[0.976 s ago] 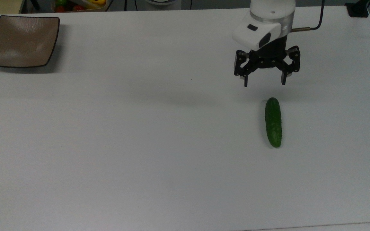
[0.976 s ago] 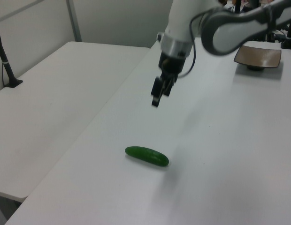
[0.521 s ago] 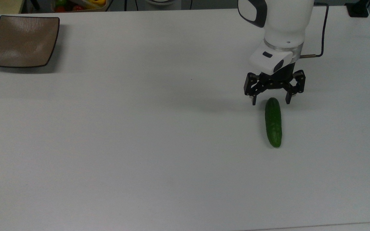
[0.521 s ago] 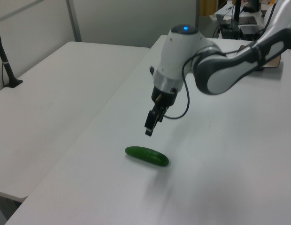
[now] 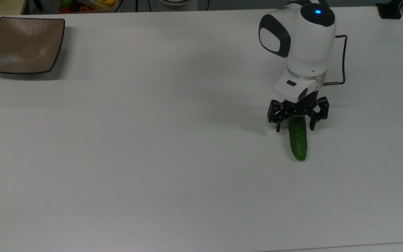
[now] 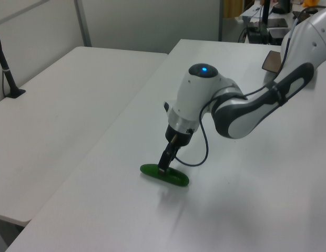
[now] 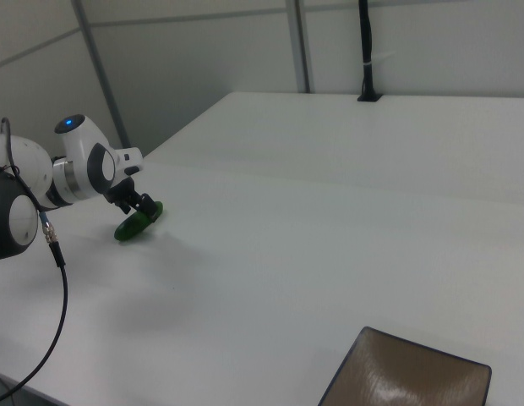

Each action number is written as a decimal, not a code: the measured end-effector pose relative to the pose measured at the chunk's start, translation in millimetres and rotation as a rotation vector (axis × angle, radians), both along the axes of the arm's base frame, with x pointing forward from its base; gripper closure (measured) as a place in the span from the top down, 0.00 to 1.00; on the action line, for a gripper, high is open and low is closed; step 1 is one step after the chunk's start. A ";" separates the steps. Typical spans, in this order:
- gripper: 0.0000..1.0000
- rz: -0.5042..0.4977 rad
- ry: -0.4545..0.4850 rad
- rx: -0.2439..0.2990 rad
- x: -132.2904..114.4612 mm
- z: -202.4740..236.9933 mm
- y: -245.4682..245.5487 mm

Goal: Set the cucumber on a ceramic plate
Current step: 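Close the gripper around the cucumber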

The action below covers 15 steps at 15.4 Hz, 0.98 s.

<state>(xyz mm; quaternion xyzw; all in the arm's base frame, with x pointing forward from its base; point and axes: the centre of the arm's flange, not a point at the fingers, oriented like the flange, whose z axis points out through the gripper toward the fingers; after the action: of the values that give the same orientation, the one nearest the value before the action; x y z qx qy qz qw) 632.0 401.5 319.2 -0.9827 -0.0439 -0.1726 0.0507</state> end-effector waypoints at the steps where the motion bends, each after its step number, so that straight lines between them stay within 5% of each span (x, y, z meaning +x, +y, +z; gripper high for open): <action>1: 1.00 0.004 -0.010 -0.004 -1.5 -3.1 3.6; 9: 0.96 0.034 -0.044 -0.053 -15.7 -18.9 26.1; 12: 0.66 0.035 -0.045 -0.053 -15.6 -18.9 26.5; 15: 0.53 0.034 -0.046 -0.053 -14.6 -18.2 25.7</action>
<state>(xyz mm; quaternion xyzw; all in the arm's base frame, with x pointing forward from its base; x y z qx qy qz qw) 617.3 427.2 301.0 -0.9786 -0.0661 -0.1931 0.0267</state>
